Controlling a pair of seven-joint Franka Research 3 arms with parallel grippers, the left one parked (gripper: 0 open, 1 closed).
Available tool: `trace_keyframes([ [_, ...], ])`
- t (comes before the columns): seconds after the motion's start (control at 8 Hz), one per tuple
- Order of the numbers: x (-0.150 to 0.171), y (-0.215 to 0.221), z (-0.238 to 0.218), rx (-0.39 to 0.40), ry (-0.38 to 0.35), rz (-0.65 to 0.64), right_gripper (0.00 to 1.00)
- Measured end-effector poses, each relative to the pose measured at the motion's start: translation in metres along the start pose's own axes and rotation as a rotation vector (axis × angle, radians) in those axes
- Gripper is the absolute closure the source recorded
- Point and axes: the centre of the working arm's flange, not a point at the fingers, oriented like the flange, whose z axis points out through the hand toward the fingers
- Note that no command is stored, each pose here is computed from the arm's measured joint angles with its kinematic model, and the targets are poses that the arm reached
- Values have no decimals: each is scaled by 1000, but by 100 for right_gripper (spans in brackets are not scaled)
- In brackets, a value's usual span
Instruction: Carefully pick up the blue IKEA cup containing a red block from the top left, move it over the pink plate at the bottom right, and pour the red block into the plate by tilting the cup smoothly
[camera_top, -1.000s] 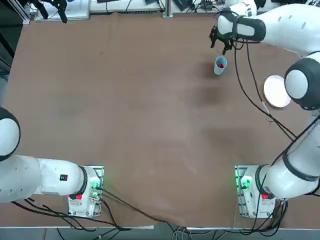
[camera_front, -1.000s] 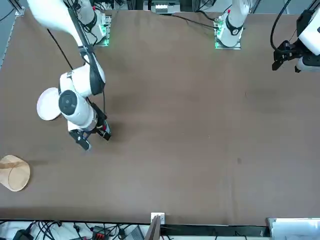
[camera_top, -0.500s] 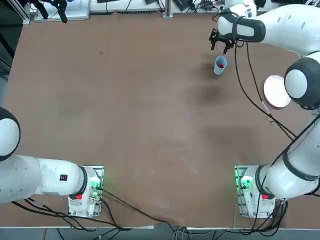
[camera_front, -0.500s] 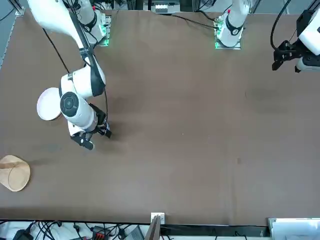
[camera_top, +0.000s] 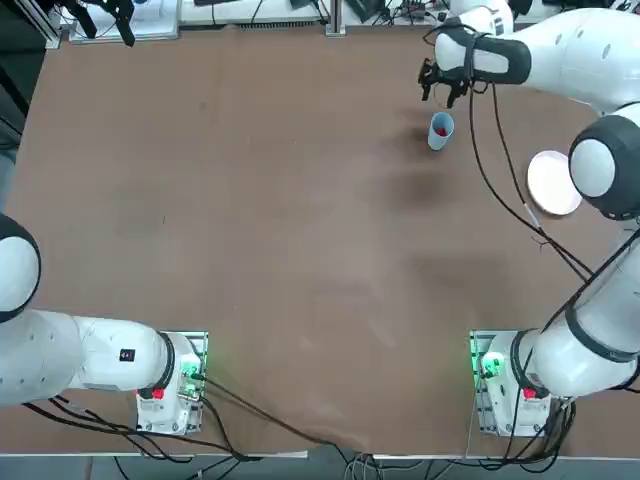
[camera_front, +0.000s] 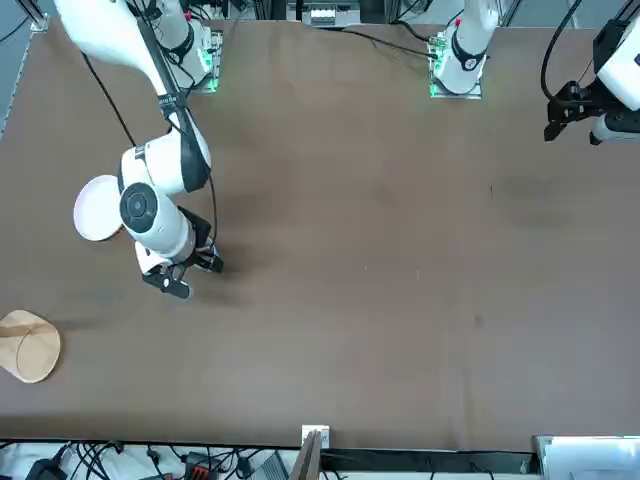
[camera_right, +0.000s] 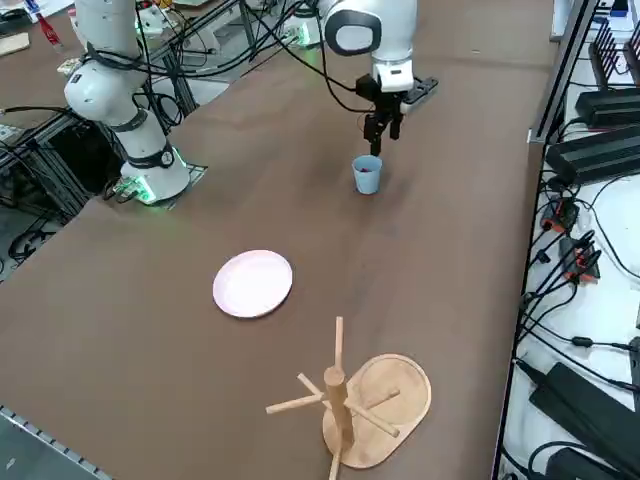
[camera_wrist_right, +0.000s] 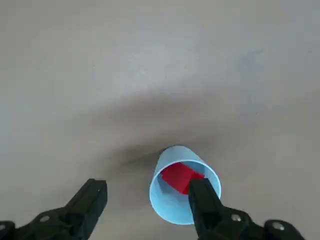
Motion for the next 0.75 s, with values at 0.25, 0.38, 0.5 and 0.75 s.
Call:
trace_keyframes([
  [0.25, -2, -2, 5, -4, -7, -17, 0],
  [0.38, -5, -5, 8, -6, -11, -23, 0],
  [0.5, -8, -9, 11, -9, -15, -31, 0],
  [0.75, -14, -19, 18, -14, -23, -48, 0],
])
